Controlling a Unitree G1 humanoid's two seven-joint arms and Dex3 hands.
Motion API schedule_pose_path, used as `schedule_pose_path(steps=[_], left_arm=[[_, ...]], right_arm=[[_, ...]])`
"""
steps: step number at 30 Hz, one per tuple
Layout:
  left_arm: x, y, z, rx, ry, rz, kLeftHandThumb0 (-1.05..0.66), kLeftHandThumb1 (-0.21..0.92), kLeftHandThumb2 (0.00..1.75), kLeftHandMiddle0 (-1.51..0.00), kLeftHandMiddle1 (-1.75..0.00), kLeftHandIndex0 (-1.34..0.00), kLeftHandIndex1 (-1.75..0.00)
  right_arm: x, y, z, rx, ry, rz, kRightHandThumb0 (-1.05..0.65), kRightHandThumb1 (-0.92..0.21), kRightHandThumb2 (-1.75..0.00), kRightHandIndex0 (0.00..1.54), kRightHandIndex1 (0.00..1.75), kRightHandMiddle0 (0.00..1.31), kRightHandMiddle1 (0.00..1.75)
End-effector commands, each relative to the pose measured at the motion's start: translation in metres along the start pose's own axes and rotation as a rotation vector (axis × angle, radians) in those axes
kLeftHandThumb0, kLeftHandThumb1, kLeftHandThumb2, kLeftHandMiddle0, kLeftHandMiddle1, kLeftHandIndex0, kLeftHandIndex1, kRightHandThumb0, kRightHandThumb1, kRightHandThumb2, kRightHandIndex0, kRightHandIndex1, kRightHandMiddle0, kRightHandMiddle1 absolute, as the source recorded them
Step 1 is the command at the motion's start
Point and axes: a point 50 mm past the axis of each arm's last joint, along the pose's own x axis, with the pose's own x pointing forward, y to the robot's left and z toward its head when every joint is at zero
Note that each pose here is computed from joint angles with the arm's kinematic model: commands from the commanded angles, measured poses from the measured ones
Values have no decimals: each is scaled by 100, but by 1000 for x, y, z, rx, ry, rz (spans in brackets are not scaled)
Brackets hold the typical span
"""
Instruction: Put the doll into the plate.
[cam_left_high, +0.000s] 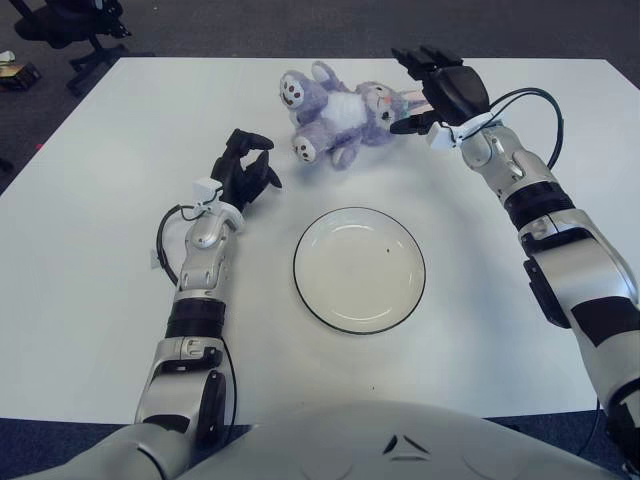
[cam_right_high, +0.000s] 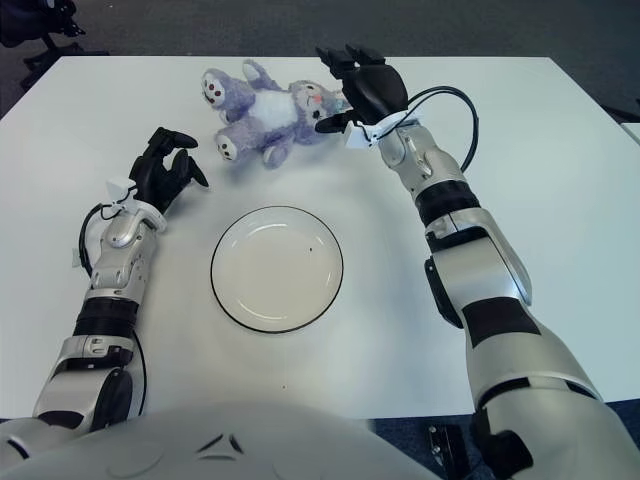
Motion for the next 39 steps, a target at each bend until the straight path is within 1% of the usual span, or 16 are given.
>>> schedule_pose_path(steps=[1,10,13,17,28,39], left_arm=[[-2,1,0,12,-1,-1,-35,92,47,-85,-175,-25,-171],[-3,2,1,16,-2,-2,-35,92,47,-85,-175,-25,-171],[-4,3,1,18,-3,-2,-35,92,47,-85,-175,-25,-171],[-4,3,1,19,-3,-2,-35,92,47,-85,-175,-25,-171],[-4,3,1,19,-5,0,-35,92,47,-85,-175,-25,-171],[-5,2,1,13,-7,-1,-35,92,47,-85,-175,-25,-170]], right_arm=[[8,-1,4,-22,9,16,-77,-92,-4,20,1,21,2],[15,5,6,-42,47,60,-76,-92,-2,23,1,22,2],[18,11,8,-57,73,93,-75,-92,-1,23,1,22,2],[20,14,9,-67,88,113,-75,-91,-1,24,1,22,1],[21,16,10,-71,105,140,-75,-92,0,24,0,22,1],[23,18,9,-94,142,164,-76,-92,-1,25,0,22,1]])
